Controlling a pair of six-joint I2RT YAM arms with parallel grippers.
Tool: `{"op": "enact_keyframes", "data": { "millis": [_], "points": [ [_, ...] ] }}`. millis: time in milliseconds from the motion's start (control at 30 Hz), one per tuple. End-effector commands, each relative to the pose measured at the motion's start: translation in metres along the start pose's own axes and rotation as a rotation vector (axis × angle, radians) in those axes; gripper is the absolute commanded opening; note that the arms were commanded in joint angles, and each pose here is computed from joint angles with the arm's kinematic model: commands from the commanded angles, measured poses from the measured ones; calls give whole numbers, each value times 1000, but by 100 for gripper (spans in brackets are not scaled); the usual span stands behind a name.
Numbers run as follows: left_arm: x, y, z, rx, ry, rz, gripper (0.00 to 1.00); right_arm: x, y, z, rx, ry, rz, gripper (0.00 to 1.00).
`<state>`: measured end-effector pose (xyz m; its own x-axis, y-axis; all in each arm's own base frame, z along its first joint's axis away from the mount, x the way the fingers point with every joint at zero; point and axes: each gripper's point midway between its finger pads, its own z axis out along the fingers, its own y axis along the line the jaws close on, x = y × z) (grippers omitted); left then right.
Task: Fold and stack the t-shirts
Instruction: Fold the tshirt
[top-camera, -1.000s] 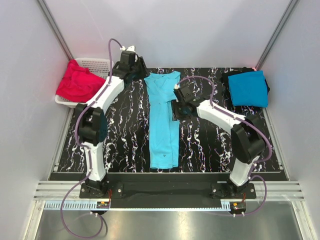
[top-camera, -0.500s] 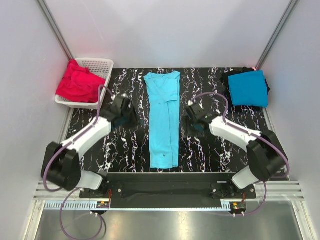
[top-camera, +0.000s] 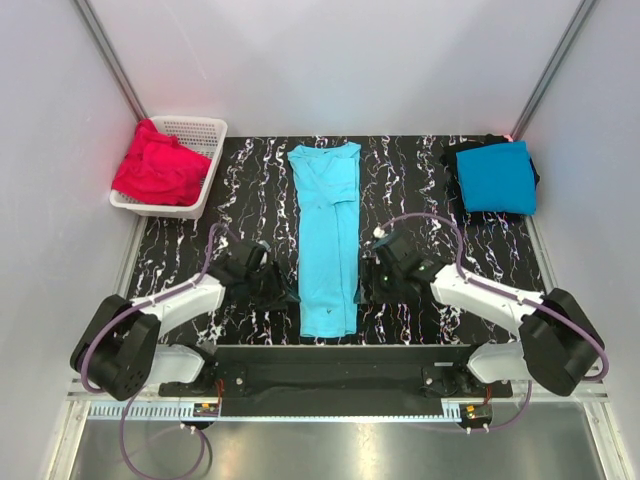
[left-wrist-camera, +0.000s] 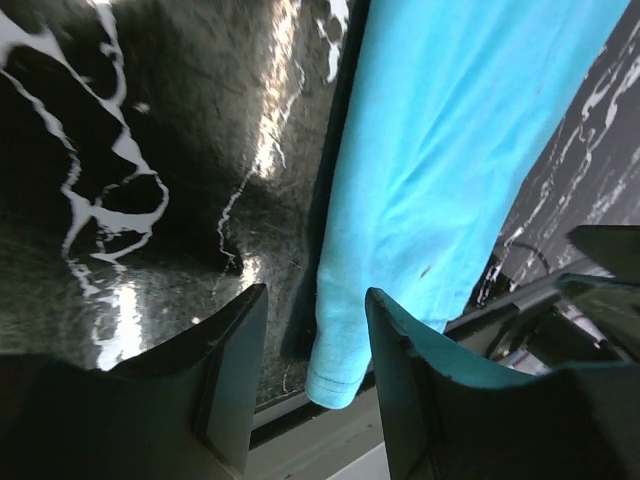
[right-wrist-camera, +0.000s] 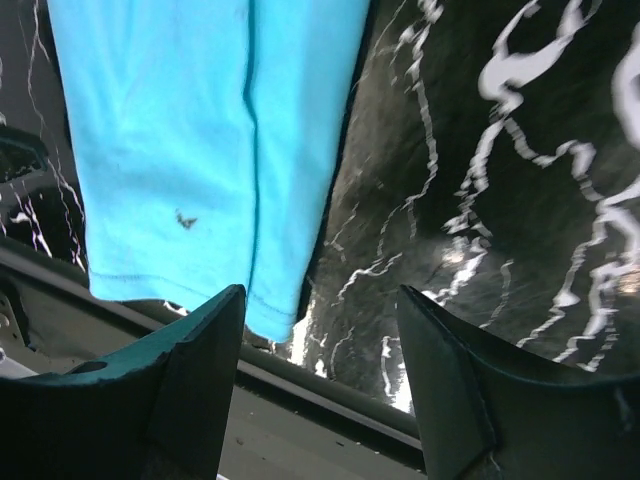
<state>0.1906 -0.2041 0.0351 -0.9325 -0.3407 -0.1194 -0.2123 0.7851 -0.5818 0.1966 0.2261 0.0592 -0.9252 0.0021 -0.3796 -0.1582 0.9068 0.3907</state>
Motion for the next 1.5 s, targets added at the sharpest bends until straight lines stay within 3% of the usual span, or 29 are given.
{"op": "enact_keyframes", "data": {
  "millis": [0, 367, 700, 1000, 1200, 1467],
  "points": [
    [5, -35, -2, 179, 24, -16, 49, 14, 25, 5, -84, 13, 39, 69],
    [47, -28, 1, 179, 149, -41, 49, 63, 44, 28, -114, 95, 53, 68],
    [66, -15, 5, 138, 194, -69, 49, 74, 51, 44, -112, 119, 50, 66],
    [73, -21, 8, 134, 221, -60, 15, 78, 36, 40, -47, 101, 91, 59],
    [75, -20, 11, 119, 223, -56, 13, 80, 29, 35, -10, 93, 96, 54],
    [72, -25, 13, 119, 222, -51, 12, 85, 11, 31, 90, 78, 99, 55]
  ]
}}
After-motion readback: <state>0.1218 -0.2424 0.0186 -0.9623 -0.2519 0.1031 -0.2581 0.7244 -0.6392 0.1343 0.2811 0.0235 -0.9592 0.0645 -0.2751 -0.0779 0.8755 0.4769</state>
